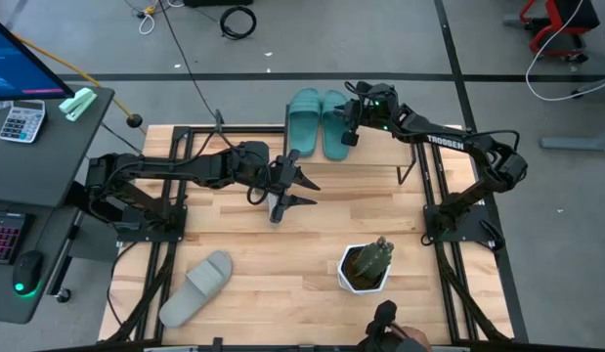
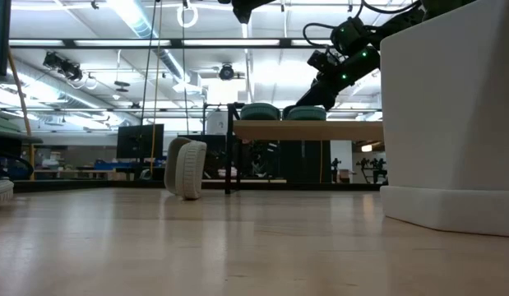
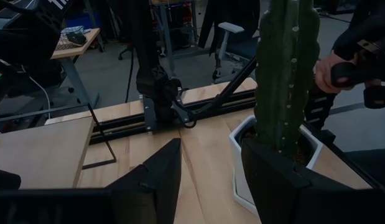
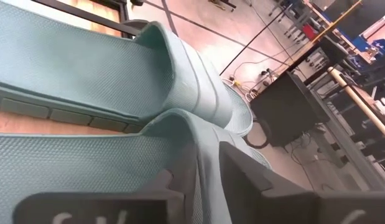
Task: Pick and place slides into the shelf
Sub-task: Put the green slides on the shelf, then put the bottom gray slides on the shelf
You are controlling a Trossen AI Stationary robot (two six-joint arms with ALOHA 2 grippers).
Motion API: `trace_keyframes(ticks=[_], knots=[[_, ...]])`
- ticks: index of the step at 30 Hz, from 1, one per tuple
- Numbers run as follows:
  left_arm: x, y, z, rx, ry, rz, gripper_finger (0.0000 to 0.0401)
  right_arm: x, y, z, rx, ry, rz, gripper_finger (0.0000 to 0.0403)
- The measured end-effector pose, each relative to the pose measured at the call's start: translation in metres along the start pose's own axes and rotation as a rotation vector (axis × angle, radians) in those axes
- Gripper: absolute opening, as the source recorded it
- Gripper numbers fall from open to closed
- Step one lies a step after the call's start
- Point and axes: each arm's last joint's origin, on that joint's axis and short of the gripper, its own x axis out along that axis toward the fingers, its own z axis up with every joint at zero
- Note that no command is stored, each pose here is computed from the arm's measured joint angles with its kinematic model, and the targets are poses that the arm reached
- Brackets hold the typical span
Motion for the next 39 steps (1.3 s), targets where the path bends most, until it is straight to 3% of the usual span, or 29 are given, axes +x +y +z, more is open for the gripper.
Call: trace_keyframes(ticks=[12,29,34,39], knots=[[0.000,0.000,-0.001,-0.002,0.006,-0.002,0.0172,0.000,-0.002,0.002,-0.002,0.010,-0.002,0.0105],[0.000,-0.001,-0.002,-0.006,0.023,-0.005,0.0172,-0.016,-0.017,0.051,0.003,0.107,0.122,0.0123],[0.000,-0.002,-0.005,-0.006,0.047,-0.011,0.0171,-0.038,-0.017,0.075,0.010,0.125,0.173,0.0118],[0.003,-0.010,-0.016,0.012,0.089,-0.005,0.0156,-0.085,-0.011,0.093,0.056,0.103,0.205,0.0114]])
